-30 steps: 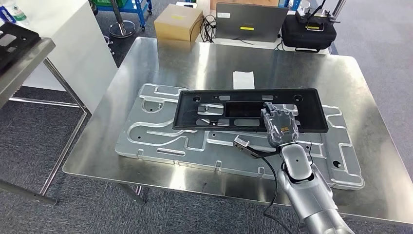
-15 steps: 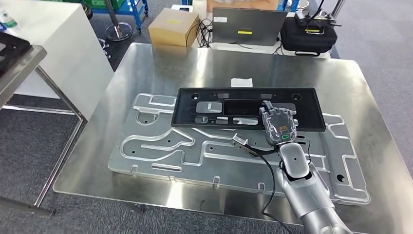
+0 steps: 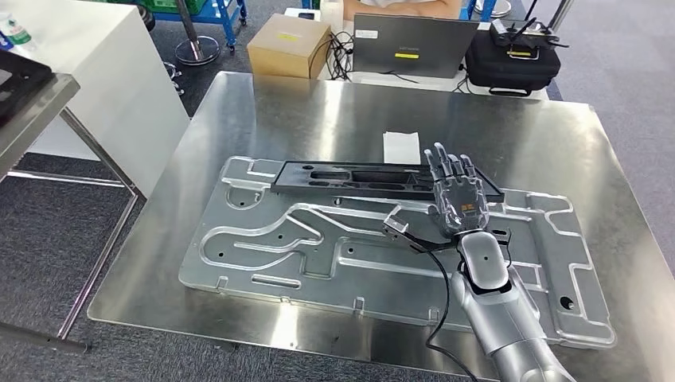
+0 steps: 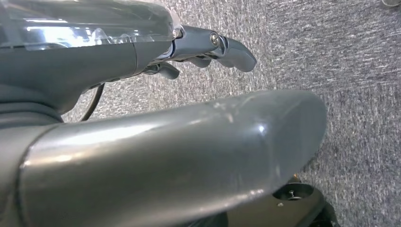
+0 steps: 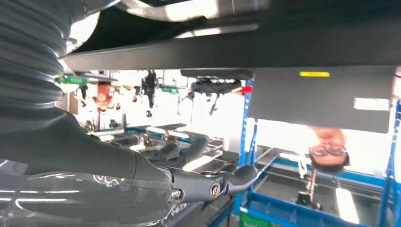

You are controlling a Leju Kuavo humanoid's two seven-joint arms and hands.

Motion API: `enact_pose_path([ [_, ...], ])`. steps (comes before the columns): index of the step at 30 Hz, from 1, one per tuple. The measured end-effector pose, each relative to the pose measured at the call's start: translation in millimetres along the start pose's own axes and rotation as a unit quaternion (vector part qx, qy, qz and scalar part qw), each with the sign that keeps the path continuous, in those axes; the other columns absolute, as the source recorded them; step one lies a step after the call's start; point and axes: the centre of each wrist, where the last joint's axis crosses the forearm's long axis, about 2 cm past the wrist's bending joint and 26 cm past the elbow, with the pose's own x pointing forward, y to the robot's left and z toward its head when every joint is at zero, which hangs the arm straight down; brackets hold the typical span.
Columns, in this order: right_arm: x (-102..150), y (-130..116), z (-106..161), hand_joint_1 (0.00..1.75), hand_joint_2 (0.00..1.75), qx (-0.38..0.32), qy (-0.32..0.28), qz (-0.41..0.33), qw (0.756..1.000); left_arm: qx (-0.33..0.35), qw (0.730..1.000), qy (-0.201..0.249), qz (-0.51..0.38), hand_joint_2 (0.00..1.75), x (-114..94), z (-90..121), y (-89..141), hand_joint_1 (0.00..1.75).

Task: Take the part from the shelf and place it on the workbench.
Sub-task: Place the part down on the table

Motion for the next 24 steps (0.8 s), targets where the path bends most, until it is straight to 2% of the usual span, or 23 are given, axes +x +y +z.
enact_pose_path([
  [24, -3.1, 4.3, 6.7, 0.0, 1.75, 0.01, 0.005, -0.007, 1.0, -0.009, 1.0, -0.007, 0.024, 0.0, -0.6, 0.0, 0.5, 0.0],
])
